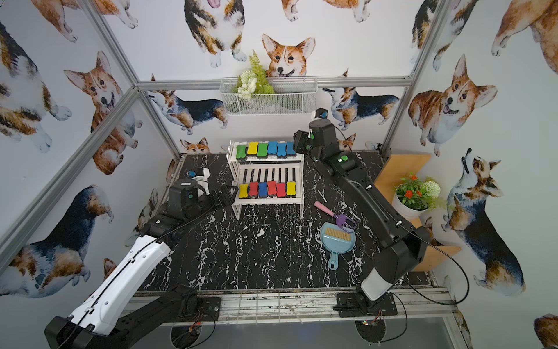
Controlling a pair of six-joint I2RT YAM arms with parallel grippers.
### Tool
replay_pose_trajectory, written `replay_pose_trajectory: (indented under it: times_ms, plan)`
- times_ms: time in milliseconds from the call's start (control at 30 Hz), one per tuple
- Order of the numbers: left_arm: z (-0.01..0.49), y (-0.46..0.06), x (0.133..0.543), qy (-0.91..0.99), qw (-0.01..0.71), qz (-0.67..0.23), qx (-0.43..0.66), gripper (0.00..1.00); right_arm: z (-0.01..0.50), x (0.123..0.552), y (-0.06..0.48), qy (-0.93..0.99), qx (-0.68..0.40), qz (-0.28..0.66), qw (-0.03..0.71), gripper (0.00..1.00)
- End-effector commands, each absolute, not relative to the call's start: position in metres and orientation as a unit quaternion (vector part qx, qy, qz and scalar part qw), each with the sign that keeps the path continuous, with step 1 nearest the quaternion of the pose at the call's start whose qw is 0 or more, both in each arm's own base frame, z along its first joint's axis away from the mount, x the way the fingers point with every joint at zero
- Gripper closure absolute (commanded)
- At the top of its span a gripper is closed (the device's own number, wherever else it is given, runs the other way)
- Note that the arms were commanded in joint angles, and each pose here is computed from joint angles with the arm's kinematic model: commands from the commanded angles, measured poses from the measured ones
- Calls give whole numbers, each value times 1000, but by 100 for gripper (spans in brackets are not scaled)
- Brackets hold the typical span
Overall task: Remove the whiteboard erasers from the shelf
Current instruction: Pick up the whiteboard eraser from the shelf.
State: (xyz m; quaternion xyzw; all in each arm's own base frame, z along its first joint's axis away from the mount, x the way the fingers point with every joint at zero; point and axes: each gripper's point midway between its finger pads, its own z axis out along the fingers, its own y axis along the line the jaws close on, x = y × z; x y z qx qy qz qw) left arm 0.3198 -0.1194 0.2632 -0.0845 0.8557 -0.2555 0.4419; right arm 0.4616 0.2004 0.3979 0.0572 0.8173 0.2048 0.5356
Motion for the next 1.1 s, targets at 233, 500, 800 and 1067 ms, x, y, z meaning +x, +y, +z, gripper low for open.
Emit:
replay_pose_trajectory:
  times_ms: [233,500,800,1067]
  plan:
    - [262,-109,324,859,459,-215,-75,0,367,492,219,875,20,130,466,47]
    - [260,-107,325,862,456,-210,-75,0,345,498,219,887,15,105,449,47]
    - [254,-105,326,866,449,-206,-79,0,333,497,225,892,6,104,440,46]
    - [253,-103,327,867,448,-203,-82,0,322,494,223,897,4,95,431,47]
